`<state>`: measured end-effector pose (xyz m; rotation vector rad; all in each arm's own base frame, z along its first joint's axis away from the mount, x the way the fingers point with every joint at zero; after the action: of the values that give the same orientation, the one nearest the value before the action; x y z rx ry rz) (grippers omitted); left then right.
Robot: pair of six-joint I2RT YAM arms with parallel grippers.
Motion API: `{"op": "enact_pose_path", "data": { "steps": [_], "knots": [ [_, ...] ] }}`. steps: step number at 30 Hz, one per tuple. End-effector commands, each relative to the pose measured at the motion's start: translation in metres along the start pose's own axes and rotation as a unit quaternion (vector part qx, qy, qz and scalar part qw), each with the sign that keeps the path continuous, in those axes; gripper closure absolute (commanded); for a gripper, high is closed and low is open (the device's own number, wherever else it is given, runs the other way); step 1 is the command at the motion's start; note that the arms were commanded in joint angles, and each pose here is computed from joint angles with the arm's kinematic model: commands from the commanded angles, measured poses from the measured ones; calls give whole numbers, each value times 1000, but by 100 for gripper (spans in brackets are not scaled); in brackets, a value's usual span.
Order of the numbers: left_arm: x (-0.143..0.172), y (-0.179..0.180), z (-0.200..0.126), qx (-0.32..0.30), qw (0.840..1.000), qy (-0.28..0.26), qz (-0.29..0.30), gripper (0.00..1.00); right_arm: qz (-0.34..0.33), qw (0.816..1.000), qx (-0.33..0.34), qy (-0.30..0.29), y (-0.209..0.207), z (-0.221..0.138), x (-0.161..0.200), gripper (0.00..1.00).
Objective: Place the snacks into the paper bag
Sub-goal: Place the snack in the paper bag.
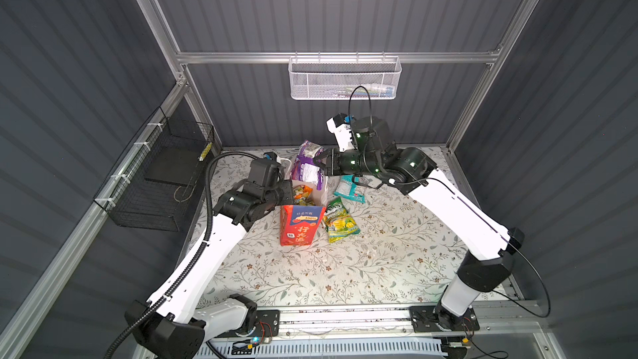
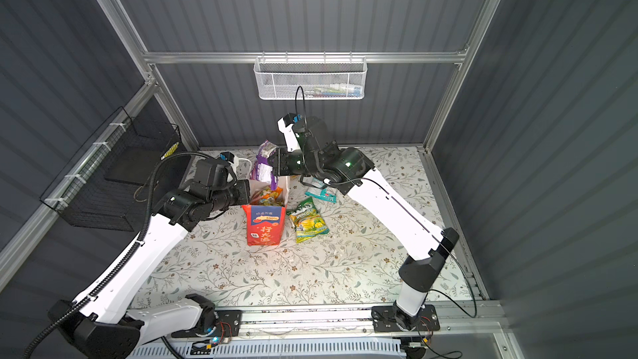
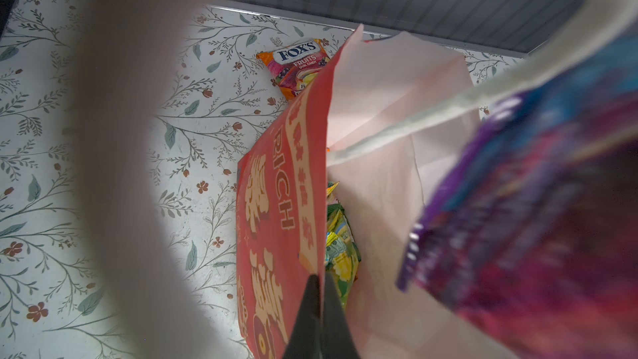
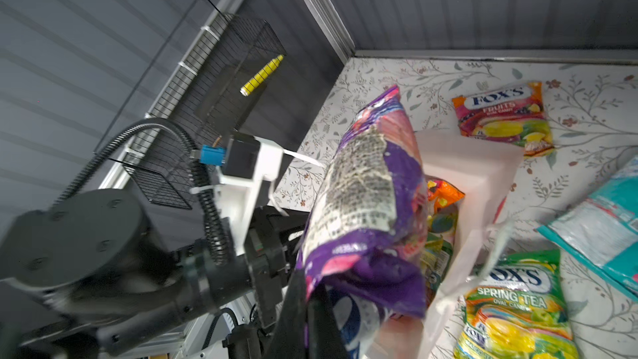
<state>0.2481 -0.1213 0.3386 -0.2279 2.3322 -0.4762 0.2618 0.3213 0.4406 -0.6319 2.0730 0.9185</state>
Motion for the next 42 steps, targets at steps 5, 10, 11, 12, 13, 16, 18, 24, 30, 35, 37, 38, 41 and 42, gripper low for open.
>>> {"op": "enact_pose_path", "data": {
  "steps": [5, 10, 11, 12, 13, 16, 18, 24, 30, 35, 37, 38, 41, 42],
  "knots": [
    [-12, -8, -7, 25, 999, -35, 3, 100, -5, 1000, -5, 27, -4, 19, 6, 100],
    [-12, -8, -8, 26, 999, -35, 4, 100, -2, 999, 8, 50, -12, 37, 14, 100],
    [-12, -8, -7, 26, 999, -34, 3, 100, -2, 998, 9, 54, -13, 41, 15, 100],
    [-12, -8, -7, 27, 999, -34, 3, 100, -1, 998, 10, 58, -15, 45, 16, 100],
    [-12, -8, -6, 27, 999, -33, 3, 100, -1, 998, 10, 63, -15, 48, 17, 100],
    [-12, -9, -7, 29, 999, -33, 5, 100, -1, 997, 11, 72, -17, 56, 18, 100],
    [-12, -8, -7, 29, 999, -33, 4, 100, 0, 997, 10, 74, -17, 60, 18, 100],
    [-12, -9, -8, 30, 999, -34, 4, 100, 3, 997, 14, 81, -21, 71, 21, 88],
    [-12, -7, -7, 24, 999, -35, 3, 100, 6, 997, 14, 81, -21, 70, 19, 60],
    [-12, -5, -6, 5, 999, -37, 3, 100, -1, 998, 5, 69, -14, 55, 12, 59],
    [-12, -4, -5, 0, 999, -37, 2, 100, -8, 998, -1, 62, -9, 46, 8, 56],
    [-12, -3, -5, -5, 999, -37, 1, 100, -12, 998, -3, 57, -7, 40, 7, 54],
    [-12, 1, -2, -30, 999, -37, -2, 100, -25, 999, -4, 43, -1, 19, 1, 46],
    [-13, 2, -2, -39, 999, -37, -2, 100, -30, 999, -2, 39, 0, 12, -1, 43]
  ]
}}
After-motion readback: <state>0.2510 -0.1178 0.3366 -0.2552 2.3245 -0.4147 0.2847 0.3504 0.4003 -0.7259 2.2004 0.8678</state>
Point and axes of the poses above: each gripper's point midway between its finger pads, its own z axis out along the fingers, its own y axis along the line the jaws close on, x = y × z, the point moved 9 cm from there along -z, back along the fingers, and after that the axes turned 13 degrees about -z, right-handed, at the moved point
